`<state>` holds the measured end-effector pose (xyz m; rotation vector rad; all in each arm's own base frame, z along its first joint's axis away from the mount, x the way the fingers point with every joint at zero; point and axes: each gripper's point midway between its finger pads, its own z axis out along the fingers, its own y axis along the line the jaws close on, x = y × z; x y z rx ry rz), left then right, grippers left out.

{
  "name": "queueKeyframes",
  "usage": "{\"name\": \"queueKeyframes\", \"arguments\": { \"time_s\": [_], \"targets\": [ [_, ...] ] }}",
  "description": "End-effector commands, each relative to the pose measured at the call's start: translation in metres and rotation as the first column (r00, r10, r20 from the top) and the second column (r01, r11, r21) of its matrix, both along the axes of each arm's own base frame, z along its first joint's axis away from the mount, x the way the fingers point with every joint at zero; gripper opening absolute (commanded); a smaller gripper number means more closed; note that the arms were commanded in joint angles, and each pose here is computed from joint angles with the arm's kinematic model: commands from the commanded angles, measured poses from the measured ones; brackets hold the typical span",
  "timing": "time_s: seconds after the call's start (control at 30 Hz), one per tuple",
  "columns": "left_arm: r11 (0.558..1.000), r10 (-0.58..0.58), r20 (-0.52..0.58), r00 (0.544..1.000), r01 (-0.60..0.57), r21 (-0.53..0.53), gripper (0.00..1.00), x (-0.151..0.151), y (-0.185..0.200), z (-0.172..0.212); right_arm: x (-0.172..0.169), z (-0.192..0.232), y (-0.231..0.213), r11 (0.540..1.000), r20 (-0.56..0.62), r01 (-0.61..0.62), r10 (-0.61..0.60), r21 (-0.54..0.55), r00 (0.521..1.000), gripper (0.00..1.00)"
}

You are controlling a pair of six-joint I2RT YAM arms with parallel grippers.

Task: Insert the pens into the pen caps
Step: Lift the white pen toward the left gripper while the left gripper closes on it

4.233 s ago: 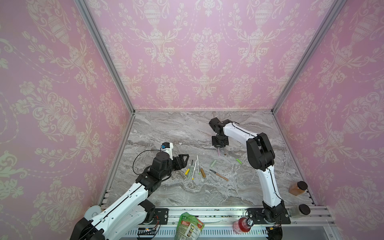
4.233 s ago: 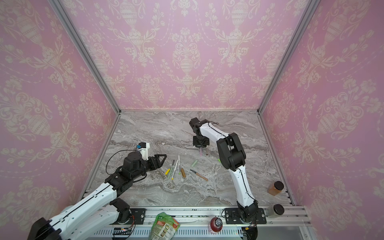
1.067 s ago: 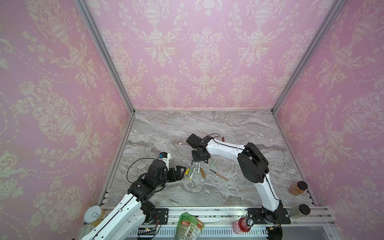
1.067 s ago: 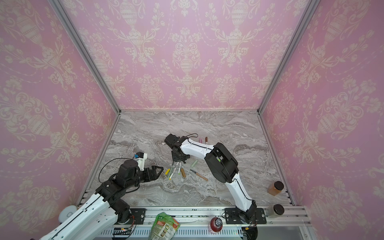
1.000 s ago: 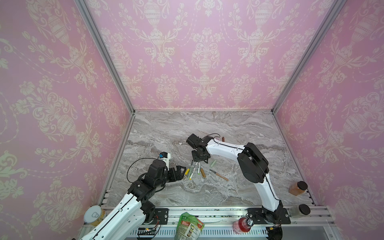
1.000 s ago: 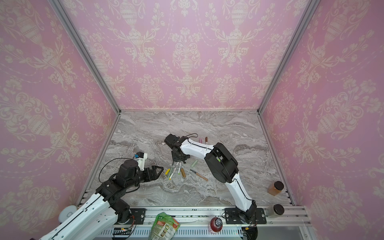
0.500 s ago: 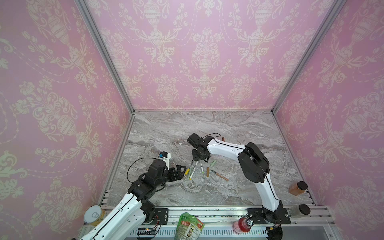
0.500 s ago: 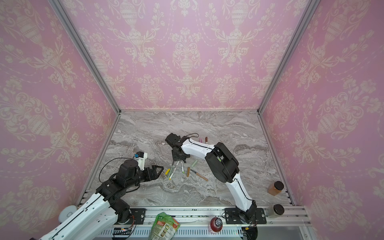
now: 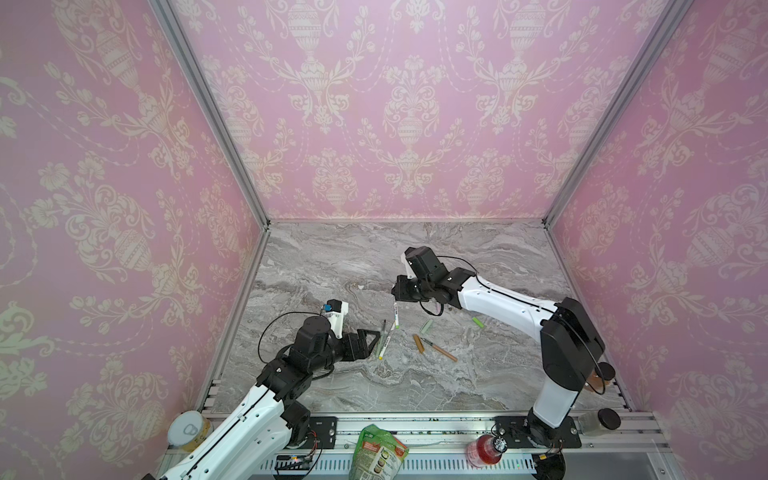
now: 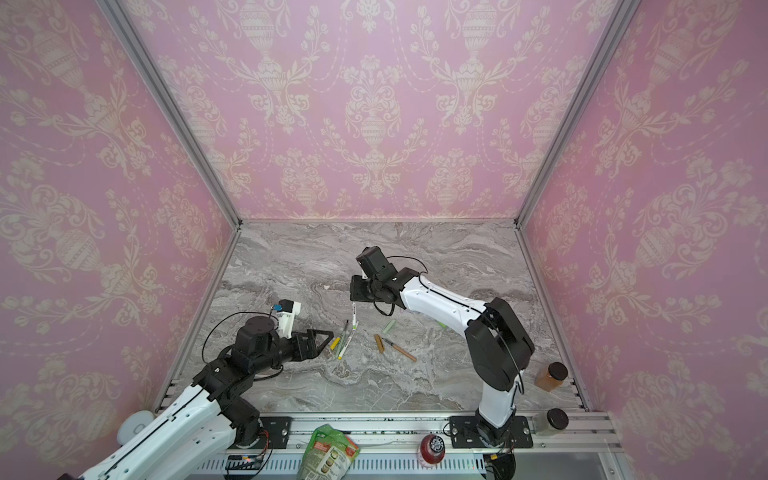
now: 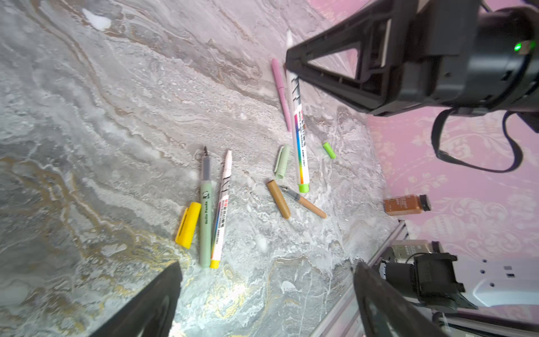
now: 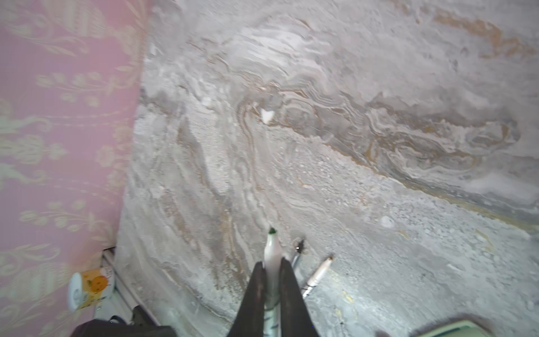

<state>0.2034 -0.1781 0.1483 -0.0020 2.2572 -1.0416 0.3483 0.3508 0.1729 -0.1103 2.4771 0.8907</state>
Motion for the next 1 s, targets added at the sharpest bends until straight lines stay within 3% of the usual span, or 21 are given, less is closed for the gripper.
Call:
{"name": "queueKeyframes", "arguments": {
  "time_s": [0.0,0.3,0.57,0.97],
  "targets": [
    [0.992,-0.076,0.087,0.993,0.084,-0.094,0.93,0.003,-0.018,0.033,-0.015,0.023,0.012,0.99,-0.001,-0.048,0.049,0.136,0.999,0.06],
    [0.968,-0.1,0.134,0.986,0.127,-0.218,0.9,0.018,-0.038,0.052,-0.041,0.047,0.027,0.957,0.011,-0.131,0.133,0.26,0.991,0.05],
    [0.966,-0.11,0.12,0.987,0.135,-0.221,0.79,0.031,-0.048,0.049,-0.049,0.06,0.031,0.934,0.032,-0.16,0.158,0.318,0.987,0.05],
    [0.976,-0.067,0.135,0.989,0.093,-0.198,0.29,0.041,-0.045,0.05,-0.057,0.043,0.02,0.945,0.011,-0.143,0.146,0.295,0.989,0.06]
  ]
}}
